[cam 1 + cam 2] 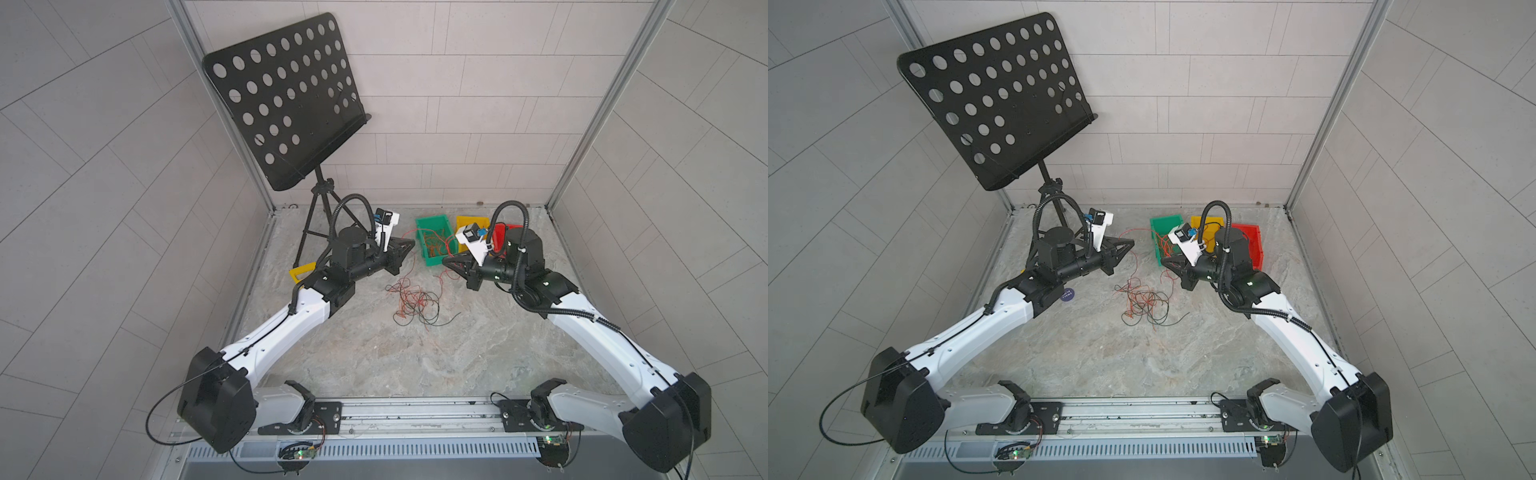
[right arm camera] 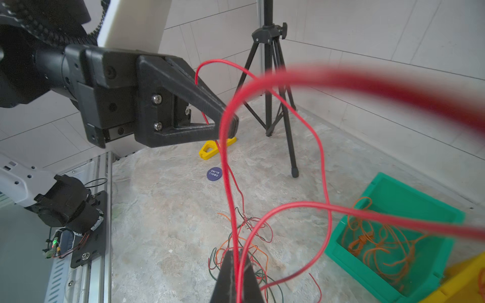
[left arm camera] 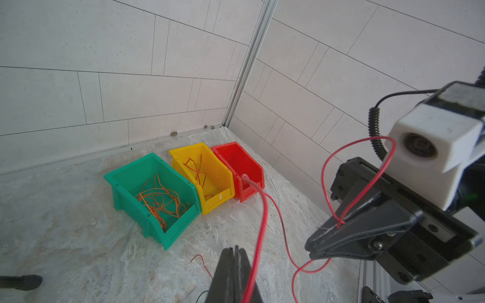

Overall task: Untangle and sort cables by color
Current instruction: Untie the cable.

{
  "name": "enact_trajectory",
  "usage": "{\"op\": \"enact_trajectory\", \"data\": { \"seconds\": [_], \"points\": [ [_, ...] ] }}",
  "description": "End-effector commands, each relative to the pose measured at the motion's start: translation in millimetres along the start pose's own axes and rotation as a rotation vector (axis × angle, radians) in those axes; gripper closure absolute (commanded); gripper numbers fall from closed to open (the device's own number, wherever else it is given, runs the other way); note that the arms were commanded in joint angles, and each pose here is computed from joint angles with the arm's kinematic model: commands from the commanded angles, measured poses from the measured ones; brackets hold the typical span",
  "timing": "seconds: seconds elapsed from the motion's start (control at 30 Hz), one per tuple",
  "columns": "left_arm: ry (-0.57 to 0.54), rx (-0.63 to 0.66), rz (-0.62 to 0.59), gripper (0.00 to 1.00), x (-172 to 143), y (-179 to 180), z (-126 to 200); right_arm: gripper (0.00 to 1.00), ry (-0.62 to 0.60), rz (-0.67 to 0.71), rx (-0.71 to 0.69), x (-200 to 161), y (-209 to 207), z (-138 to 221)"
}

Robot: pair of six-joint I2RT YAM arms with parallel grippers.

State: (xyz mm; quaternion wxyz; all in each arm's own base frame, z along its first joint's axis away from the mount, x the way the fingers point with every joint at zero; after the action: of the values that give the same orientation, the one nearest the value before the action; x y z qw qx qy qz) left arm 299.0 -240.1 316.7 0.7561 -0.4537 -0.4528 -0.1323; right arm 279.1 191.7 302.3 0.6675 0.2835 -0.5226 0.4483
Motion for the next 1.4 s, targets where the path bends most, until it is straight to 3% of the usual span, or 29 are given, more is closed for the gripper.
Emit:
{"op": "enact_trajectory", "data": {
  "seconds": [0.0,0.3,0.87,1.0,1.17,1.23,1.3,1.37],
  "points": [
    [-0.019,-0.044,0.003,1.0,9,-10,4,1.0,-0.07,0.035,0.077,10,5,-18],
    [-0.017,-0.052,0.021,1.0,8,-11,5,0.96,-0.095,0.087,0.121,-1,4,-57],
    [-0.012,-0.058,0.028,1.0,6,-11,5,0.8,-0.07,0.098,0.124,-11,-7,-79],
    [-0.011,-0.06,0.034,1.0,6,-11,4,0.81,-0.072,0.096,0.139,-11,-6,-84],
    [-0.014,-0.052,0.033,1.0,6,-10,5,0.99,-0.067,0.1,0.141,-12,-4,-79],
    [-0.017,-0.045,0.029,1.0,8,-10,8,1.0,-0.06,0.101,0.13,-11,-4,-72],
    [-0.029,-0.035,0.028,0.89,11,-10,14,1.0,-0.051,0.091,0.102,-10,-7,-63],
    [-0.048,-0.031,0.025,0.7,14,-11,23,1.0,-0.038,0.09,0.059,-5,-12,-52]
  ]
}}
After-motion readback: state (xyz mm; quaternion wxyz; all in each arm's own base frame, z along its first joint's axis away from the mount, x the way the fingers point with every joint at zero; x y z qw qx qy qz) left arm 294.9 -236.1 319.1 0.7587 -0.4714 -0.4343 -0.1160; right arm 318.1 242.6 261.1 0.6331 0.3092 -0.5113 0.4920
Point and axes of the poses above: each gripper's point midway between its finger pads, its own z axis back along the fingers, its own y axis along the line the jaws close on, x = y × z, the point moved 5 cm from there along z, back along the fingers, and after that the axes turned 14 degrees about z, right-handed, at the moved point
